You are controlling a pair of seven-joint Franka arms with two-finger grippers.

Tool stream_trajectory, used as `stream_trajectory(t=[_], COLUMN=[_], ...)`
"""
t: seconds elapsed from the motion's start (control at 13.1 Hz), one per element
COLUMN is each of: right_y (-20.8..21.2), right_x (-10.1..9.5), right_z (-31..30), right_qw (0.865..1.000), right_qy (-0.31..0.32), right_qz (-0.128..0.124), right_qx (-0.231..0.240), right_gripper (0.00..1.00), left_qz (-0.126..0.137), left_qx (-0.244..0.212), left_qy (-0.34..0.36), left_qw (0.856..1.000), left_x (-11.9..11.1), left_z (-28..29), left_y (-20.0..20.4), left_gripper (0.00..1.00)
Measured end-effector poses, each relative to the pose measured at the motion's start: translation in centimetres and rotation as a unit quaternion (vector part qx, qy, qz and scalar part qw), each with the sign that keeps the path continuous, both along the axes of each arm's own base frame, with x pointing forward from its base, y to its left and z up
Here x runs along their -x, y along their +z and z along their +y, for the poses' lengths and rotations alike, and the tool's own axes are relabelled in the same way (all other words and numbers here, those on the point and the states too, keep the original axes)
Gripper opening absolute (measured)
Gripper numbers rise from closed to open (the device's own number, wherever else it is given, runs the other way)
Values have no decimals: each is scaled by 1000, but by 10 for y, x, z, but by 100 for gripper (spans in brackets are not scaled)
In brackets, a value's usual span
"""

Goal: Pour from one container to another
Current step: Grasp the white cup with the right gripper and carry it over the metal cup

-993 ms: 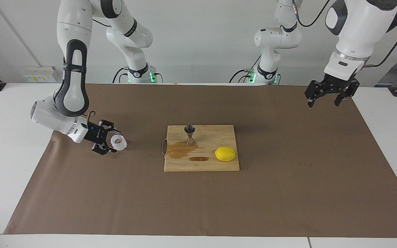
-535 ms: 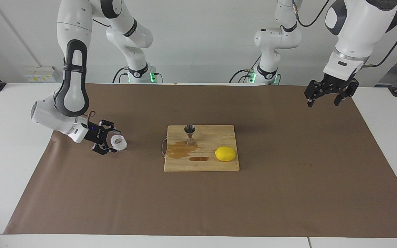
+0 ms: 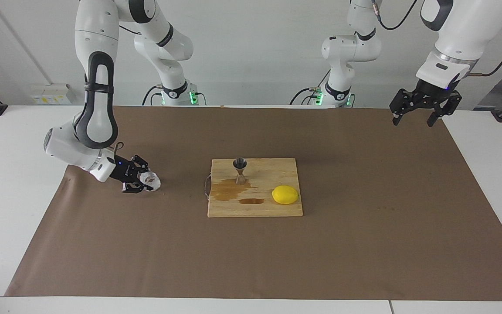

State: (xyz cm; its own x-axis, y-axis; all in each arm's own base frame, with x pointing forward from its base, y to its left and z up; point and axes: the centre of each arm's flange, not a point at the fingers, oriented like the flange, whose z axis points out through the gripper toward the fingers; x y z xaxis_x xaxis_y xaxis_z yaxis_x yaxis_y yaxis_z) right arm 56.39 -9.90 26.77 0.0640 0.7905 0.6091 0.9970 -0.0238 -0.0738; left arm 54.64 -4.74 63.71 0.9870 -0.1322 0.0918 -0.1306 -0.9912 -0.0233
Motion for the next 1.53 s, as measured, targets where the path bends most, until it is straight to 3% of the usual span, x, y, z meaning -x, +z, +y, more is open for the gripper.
stream_trajectory(t=[0.23,0.53,0.92,1.15,1.53], right_y=[13,70,110,131,149], right_x=[-4,-20,-32,-35,-31], right_z=[9,74,153,202,258], right_qw=[1000,998,994,988,983], right_qy=[3,-8,-41,-56,-65], right_qz=[-6,19,44,55,57], right_qx=[4,60,88,131,162], right_gripper=[52,52,52,52,52], left_qz=[-4,11,13,13,10], left_qx=[0,-1,-1,-1,-1], left_qy=[3,5,9,5,3], left_qw=[1000,1000,1000,1000,1000], left_x=[-2,-14,-18,-17,-16], left_z=[2,5,8,4,2], left_y=[-1,-17,-19,-19,-16], left_gripper=[100,100,100,100,100])
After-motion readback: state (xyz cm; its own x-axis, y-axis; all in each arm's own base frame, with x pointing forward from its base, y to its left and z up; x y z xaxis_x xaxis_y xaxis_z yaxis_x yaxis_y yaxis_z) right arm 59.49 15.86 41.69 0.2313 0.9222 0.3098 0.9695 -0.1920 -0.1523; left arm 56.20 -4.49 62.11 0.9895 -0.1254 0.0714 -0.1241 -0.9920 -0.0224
